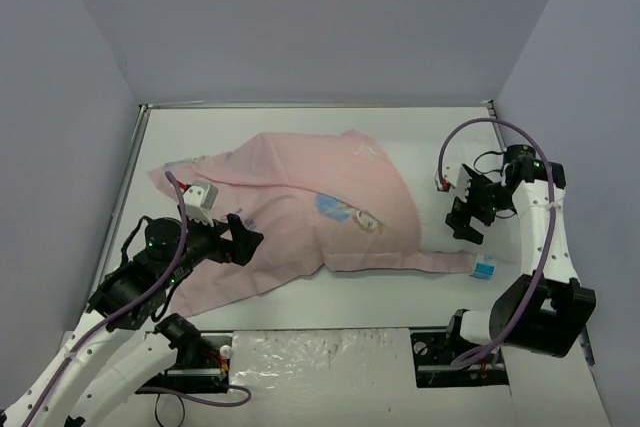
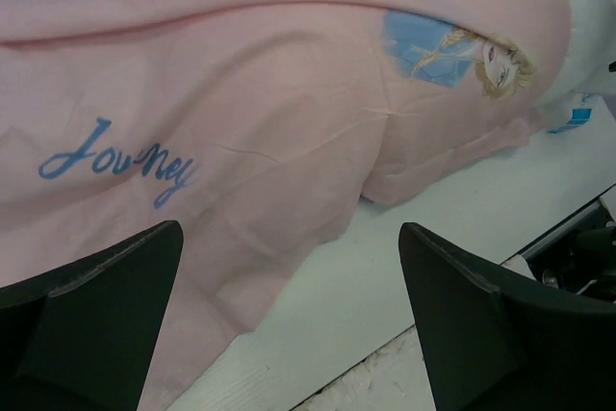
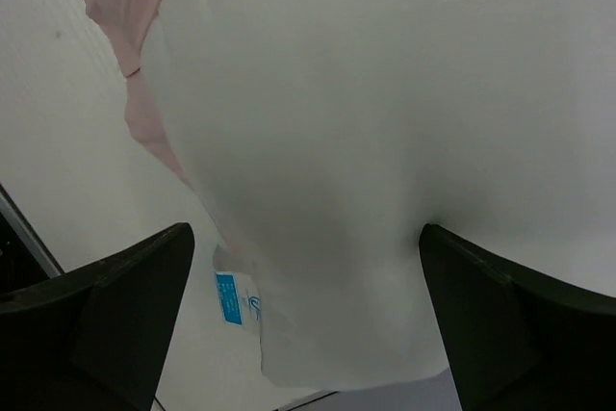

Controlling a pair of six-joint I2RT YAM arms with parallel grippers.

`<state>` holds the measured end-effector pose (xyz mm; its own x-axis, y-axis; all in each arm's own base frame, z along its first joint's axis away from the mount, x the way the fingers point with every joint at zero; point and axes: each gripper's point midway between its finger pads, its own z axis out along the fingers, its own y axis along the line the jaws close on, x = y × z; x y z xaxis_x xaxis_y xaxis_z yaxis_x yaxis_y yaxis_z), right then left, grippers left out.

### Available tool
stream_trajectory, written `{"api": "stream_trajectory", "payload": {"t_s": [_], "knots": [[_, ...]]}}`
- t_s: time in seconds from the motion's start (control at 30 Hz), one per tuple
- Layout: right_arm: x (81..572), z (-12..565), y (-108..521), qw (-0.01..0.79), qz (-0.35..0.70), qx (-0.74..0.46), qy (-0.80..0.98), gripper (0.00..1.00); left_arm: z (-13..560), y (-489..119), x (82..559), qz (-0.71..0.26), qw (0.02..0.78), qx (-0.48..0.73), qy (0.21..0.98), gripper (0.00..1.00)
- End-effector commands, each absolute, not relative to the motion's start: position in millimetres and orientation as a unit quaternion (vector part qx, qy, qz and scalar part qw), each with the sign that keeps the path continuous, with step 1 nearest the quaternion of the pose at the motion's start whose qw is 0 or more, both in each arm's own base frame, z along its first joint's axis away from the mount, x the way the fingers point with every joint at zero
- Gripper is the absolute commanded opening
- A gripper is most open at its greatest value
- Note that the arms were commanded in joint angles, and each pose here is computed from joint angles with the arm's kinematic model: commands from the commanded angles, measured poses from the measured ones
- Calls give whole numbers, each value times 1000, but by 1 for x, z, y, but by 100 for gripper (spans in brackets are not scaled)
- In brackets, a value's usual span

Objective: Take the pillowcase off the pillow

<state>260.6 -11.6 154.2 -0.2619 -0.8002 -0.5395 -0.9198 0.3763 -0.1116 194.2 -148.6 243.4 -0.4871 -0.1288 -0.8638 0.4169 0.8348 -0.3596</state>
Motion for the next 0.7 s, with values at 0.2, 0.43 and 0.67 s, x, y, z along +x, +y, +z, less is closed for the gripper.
{"api": "stream_trajectory", "payload": {"t_s": [0.2,0.43,0.67], "knots": [[282,144,-32,288,-1,-469,835,100,188,-167,202,-160,462,122,864,94],[331,126,-27,303,11,-365,880,87,147,-189,204,-83,427,208,876,94],[384,145,0,323,74,-291,898,56,127,-186,210,-36,423,200,883,94]]}}
